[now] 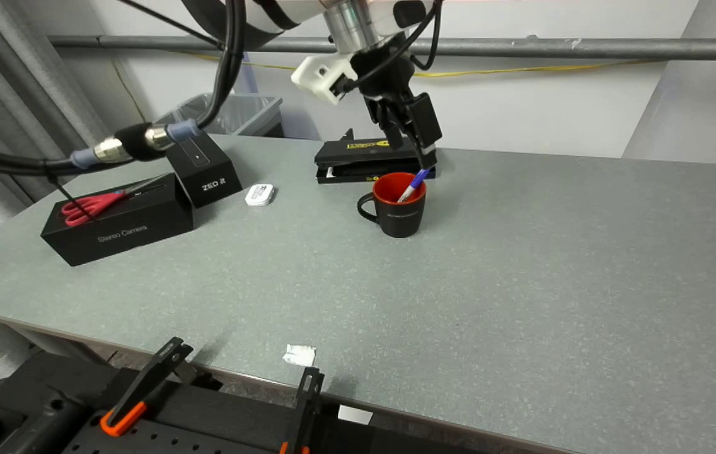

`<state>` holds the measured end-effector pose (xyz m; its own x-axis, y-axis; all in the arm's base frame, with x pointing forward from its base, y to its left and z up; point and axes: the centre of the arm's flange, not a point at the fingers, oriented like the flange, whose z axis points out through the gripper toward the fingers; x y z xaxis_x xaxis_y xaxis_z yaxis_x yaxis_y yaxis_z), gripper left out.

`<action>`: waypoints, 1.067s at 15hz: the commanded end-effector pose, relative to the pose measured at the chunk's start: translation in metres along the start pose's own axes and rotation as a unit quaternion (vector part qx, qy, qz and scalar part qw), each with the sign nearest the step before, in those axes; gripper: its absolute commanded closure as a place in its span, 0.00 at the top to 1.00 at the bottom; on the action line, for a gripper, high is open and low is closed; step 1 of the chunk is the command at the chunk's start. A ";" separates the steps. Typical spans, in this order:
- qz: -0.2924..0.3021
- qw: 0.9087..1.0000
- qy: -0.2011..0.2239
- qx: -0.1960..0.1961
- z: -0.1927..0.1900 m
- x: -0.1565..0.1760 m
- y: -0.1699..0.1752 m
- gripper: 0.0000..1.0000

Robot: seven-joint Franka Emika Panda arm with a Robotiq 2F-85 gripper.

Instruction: Take the blue pen out of the black and red mug

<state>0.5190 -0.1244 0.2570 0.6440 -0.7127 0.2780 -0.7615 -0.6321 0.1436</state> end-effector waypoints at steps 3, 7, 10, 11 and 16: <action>0.025 0.999 0.035 0.018 0.021 0.004 -0.016 1.00; 0.044 0.998 0.051 0.017 0.034 0.012 -0.020 1.00; 0.057 0.997 0.054 0.010 0.046 0.016 -0.023 1.00; 0.060 0.997 0.052 0.010 0.048 0.017 -0.023 1.00; 0.068 0.996 0.058 0.003 0.055 0.017 -0.025 0.57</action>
<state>0.5453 -0.1390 0.2130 0.5464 -0.7533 0.3660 -0.8297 -0.5463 0.1144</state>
